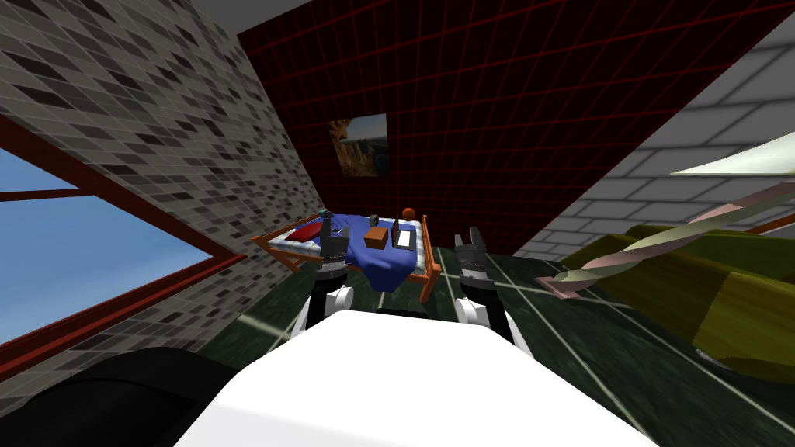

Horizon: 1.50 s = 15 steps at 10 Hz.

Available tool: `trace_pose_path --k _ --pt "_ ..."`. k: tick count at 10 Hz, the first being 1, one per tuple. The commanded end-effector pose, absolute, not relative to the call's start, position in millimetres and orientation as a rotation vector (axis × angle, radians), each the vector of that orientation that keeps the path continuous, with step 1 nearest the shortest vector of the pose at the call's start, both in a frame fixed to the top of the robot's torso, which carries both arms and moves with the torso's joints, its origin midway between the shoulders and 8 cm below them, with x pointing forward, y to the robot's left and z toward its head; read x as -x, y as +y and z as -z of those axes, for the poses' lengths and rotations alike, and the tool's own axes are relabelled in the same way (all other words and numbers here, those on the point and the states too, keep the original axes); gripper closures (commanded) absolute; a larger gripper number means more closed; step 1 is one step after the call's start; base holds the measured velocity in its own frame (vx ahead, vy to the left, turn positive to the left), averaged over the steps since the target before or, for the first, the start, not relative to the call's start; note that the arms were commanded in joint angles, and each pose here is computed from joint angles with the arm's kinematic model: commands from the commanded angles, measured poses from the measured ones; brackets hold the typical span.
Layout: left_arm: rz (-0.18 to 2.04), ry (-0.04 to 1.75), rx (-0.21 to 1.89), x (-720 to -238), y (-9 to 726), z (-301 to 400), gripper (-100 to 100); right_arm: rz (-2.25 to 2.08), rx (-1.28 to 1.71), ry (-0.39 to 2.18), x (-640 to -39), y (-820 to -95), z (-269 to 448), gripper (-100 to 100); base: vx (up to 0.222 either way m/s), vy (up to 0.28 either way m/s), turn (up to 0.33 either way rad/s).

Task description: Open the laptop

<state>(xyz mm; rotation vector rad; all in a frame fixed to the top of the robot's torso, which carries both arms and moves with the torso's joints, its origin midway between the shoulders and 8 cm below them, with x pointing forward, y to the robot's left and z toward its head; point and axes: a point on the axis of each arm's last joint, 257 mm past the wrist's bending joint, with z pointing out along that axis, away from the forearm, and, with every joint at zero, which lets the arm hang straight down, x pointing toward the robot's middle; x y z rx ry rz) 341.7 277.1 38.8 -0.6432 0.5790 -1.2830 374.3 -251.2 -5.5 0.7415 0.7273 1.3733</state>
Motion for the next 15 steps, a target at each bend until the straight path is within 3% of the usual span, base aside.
trace_pose_path --k 1,9,10,15 --pt "1.283 0.579 0.643 -342 277 -39 0 -1.373 -0.742 0.727 -374 -251 5 0 0.000 0.000 0.000" --pt "1.283 0.579 0.643 -342 277 -39 0 -1.373 -0.741 0.727 -374 -251 5 0 0.000 0.000 0.000" --pt "1.283 0.579 0.643 -342 277 -39 0 -1.352 -0.720 0.769 -377 -249 10 -100 0.002 0.015 0.056" --pt "1.283 0.579 0.643 -342 277 -39 0 -1.189 -0.630 0.972 -399 -247 42 -100 -0.010 0.059 0.121"
